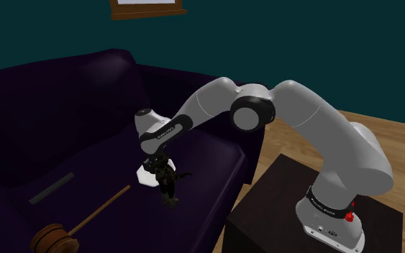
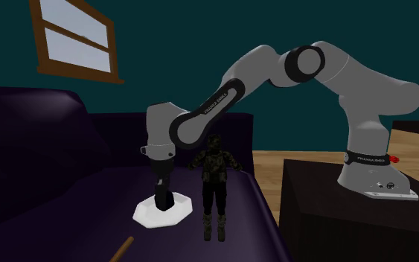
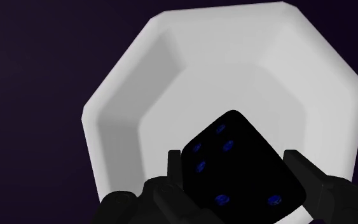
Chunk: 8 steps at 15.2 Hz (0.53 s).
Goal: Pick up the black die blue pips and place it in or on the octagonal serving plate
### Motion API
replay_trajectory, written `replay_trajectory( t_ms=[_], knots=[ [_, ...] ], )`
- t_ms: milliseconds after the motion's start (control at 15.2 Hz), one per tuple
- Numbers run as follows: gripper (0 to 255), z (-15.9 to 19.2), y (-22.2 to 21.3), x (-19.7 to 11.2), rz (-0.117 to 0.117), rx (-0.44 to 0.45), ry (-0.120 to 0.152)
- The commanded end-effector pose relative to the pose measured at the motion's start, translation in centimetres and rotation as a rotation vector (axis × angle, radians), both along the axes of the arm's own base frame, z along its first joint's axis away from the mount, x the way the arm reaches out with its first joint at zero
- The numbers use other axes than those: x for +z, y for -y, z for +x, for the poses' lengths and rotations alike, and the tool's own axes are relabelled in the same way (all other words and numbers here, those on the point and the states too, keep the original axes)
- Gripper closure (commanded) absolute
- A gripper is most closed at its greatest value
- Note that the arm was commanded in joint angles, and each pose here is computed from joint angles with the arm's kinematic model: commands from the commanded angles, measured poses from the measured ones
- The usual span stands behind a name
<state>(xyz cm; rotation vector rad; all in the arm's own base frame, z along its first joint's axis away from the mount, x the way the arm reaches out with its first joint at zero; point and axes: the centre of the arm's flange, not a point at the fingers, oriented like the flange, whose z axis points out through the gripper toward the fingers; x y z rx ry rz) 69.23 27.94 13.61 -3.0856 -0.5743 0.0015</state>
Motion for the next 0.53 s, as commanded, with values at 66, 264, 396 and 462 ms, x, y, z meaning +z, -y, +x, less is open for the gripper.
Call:
replay_trajectory(
  t_ms=[66,264,396,462],
  knots=[
    [0,0.0,0.0,0.0,0.0,0.0,0.0],
    [0,0.0,0.0,0.0,0.0,0.0,0.0],
    [0,0.0,0.0,0.0,0.0,0.0,0.0],
    [0,0.0,0.0,1.3,0.0,0.0,0.0]
  ],
)
